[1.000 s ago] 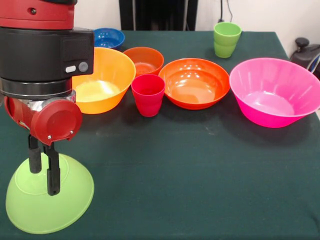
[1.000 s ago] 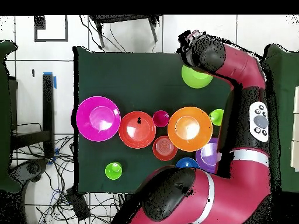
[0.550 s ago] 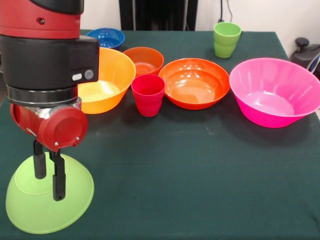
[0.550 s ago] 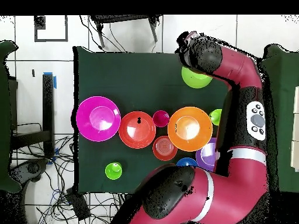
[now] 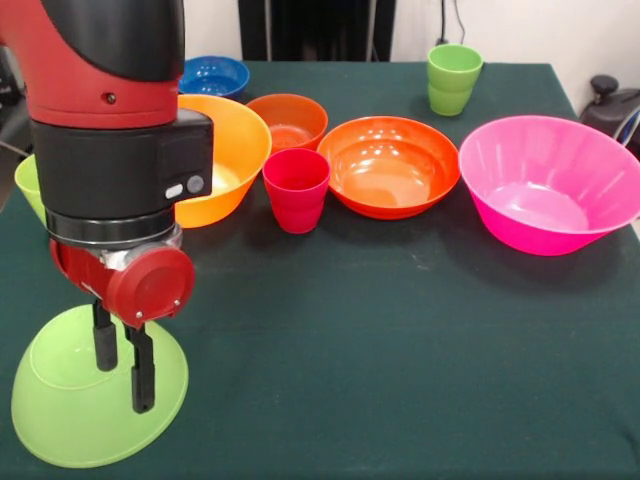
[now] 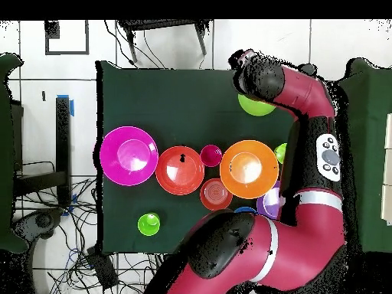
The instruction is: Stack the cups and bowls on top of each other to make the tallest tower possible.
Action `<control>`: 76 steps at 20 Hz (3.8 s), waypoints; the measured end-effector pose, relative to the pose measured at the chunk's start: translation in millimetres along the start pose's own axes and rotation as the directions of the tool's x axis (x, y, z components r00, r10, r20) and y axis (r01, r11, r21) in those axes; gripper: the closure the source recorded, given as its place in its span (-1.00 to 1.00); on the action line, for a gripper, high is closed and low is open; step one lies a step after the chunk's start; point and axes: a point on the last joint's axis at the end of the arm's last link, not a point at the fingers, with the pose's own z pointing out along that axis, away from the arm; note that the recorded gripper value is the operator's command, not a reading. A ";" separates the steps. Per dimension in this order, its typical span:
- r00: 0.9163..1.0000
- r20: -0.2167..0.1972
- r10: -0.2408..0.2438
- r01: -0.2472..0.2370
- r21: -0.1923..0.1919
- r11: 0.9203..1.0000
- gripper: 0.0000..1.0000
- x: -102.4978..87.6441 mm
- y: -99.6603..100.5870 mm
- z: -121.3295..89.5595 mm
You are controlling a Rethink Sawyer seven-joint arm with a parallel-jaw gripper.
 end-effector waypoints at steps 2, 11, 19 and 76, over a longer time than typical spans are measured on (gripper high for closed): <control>1.000 -0.003 0.000 0.000 0.002 1.000 -1.00 1.8 -1.2 2.2; 1.000 -0.008 0.003 -0.003 0.007 1.000 -1.00 5.5 -7.0 16.8; 1.000 0.014 0.003 -0.003 0.001 1.000 -1.00 -3.5 -5.2 18.6; 0.987 0.044 -0.155 0.145 0.171 0.975 -1.00 27.1 -60.6 34.1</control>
